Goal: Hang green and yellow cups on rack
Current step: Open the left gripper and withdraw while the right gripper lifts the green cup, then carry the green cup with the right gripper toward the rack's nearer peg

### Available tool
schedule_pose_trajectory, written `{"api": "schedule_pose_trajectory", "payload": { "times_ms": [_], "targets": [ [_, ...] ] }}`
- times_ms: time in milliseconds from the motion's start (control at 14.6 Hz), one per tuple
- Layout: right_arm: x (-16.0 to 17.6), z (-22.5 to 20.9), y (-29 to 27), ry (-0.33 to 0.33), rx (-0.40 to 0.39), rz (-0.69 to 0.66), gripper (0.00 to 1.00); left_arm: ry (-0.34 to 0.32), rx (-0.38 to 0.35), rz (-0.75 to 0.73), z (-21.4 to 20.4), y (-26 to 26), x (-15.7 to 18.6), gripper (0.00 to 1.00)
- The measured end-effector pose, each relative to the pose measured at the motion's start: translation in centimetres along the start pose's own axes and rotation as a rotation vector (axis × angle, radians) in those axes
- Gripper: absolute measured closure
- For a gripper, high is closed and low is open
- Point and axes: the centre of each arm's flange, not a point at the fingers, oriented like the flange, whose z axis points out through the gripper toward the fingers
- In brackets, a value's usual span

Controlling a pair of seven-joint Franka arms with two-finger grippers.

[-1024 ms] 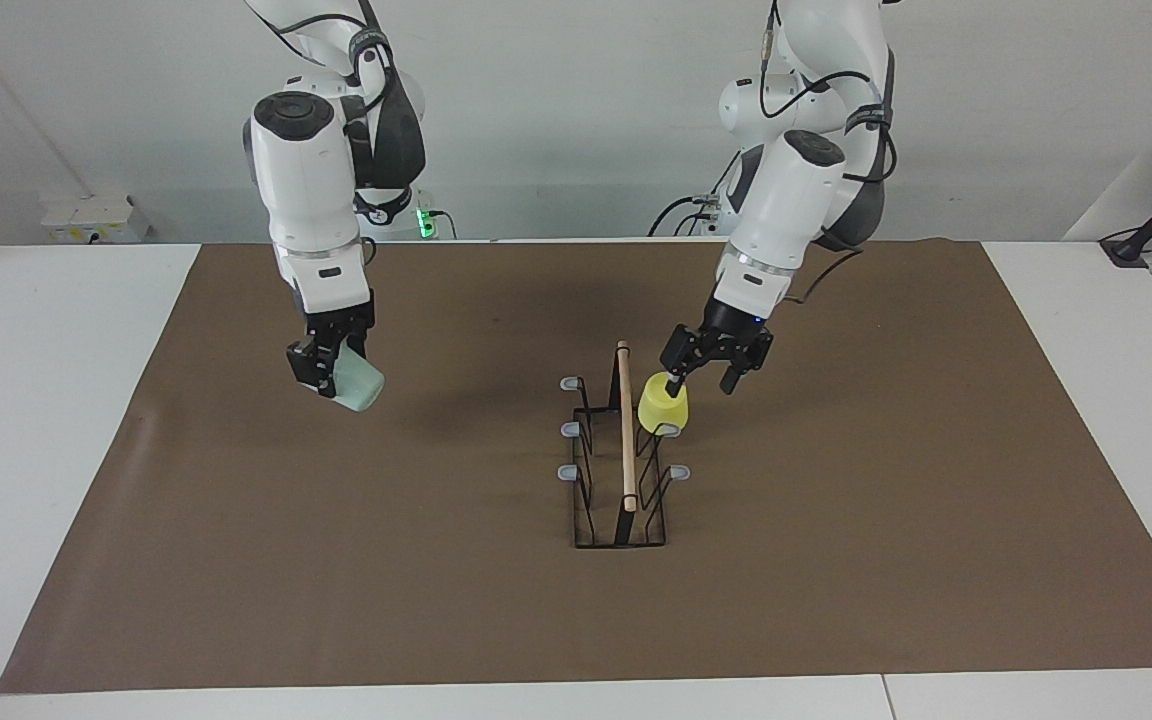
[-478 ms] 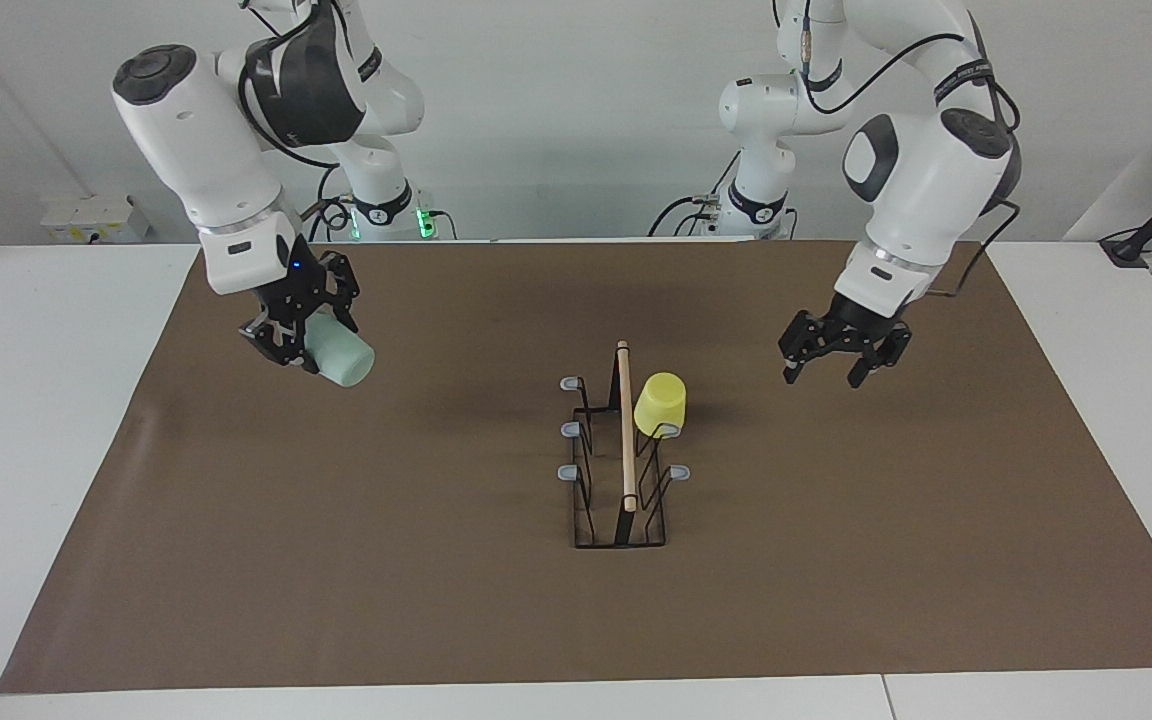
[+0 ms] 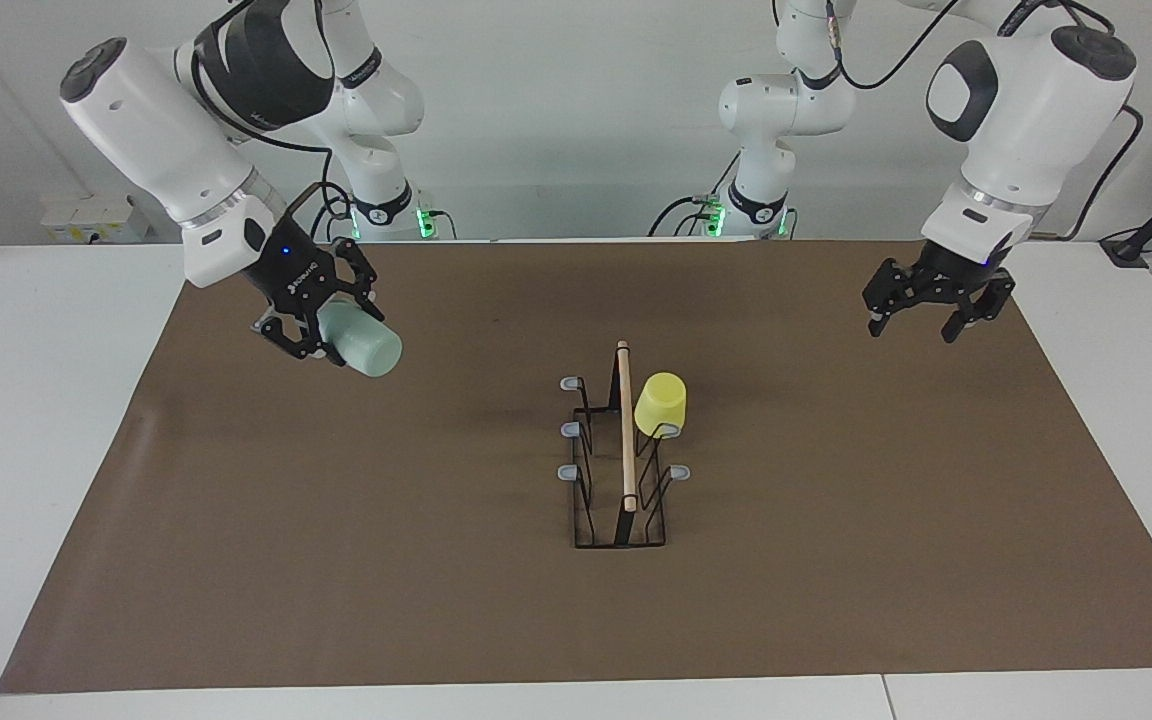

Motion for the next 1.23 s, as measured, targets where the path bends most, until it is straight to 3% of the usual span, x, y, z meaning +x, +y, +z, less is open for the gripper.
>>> {"api": "schedule_pose_trajectory", "payload": {
  "times_ms": [205, 546, 751, 1229],
  "targets": [
    [0.5, -0.5, 0.3, 0.121, 0.019, -0.026, 0.29, -0.031, 0.002, 0.011, -2.3, -0.6, -0.6, 0.0],
    [0.8, 0.2, -0.1, 0.315, 0.065, -0.074, 0.29, -0.066, 0.0, 0.025, -2.2, -2.5, -1.3, 0.0],
    [-0.7, 1.6, -1.0, 0.455, 0.065, -0.073, 0.29, -0.079, -0.003, 0.027, -2.1, -2.5, -1.5, 0.0],
    [-3.7, 5.6, -5.0, 0.69, 0.04, -0.04, 0.29, -0.09, -0.005, 0.027, -1.9, -2.4, -1.6, 0.0]
  ]
}}
